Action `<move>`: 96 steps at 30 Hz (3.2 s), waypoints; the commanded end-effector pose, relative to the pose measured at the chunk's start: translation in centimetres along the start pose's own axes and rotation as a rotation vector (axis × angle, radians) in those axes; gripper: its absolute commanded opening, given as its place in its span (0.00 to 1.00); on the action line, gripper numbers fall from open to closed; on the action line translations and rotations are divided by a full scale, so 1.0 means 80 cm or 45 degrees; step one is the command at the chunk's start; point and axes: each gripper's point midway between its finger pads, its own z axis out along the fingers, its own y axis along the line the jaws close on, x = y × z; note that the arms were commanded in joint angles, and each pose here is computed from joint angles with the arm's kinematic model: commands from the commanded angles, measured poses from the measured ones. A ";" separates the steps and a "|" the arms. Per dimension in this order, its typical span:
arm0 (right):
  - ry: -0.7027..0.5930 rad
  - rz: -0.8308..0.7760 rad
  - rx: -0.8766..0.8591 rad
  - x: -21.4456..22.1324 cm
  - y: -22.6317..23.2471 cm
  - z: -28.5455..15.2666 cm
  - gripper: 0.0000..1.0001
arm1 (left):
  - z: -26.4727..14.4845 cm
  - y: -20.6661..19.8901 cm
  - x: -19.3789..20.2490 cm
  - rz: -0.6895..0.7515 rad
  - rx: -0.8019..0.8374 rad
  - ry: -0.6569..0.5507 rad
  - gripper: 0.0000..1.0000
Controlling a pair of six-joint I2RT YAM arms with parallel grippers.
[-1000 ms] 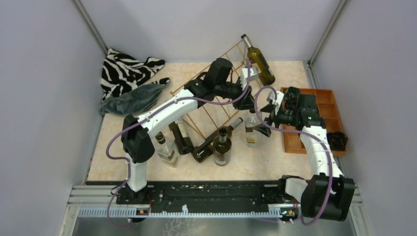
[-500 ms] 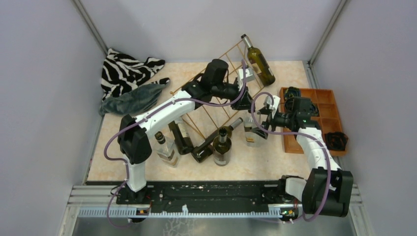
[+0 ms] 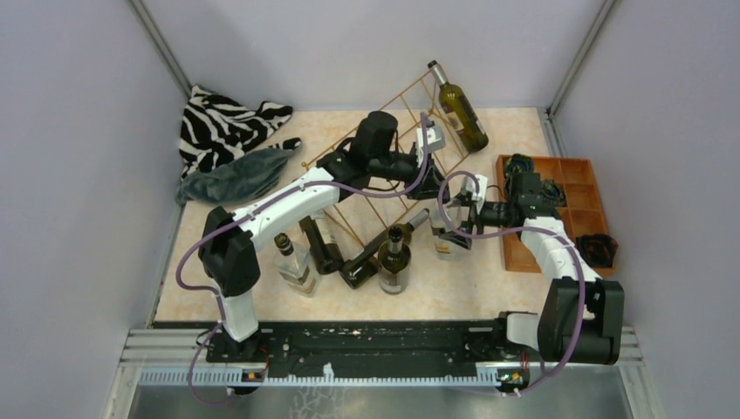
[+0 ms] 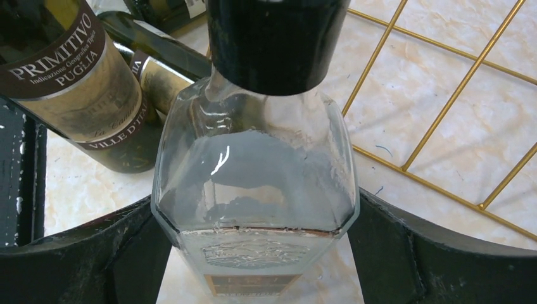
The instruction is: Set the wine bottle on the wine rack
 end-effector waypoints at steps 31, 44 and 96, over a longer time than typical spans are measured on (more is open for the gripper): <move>-0.142 0.027 0.049 -0.052 -0.007 -0.005 0.00 | -0.046 0.030 -0.095 0.081 -0.361 -0.283 0.92; -0.088 0.091 0.311 -0.084 -0.083 -0.041 0.00 | -0.140 -0.018 -0.167 0.243 -0.498 -0.446 0.97; 0.058 0.064 0.681 -0.125 -0.382 0.023 0.00 | -0.280 -0.105 -0.096 -0.038 -0.703 -0.535 0.96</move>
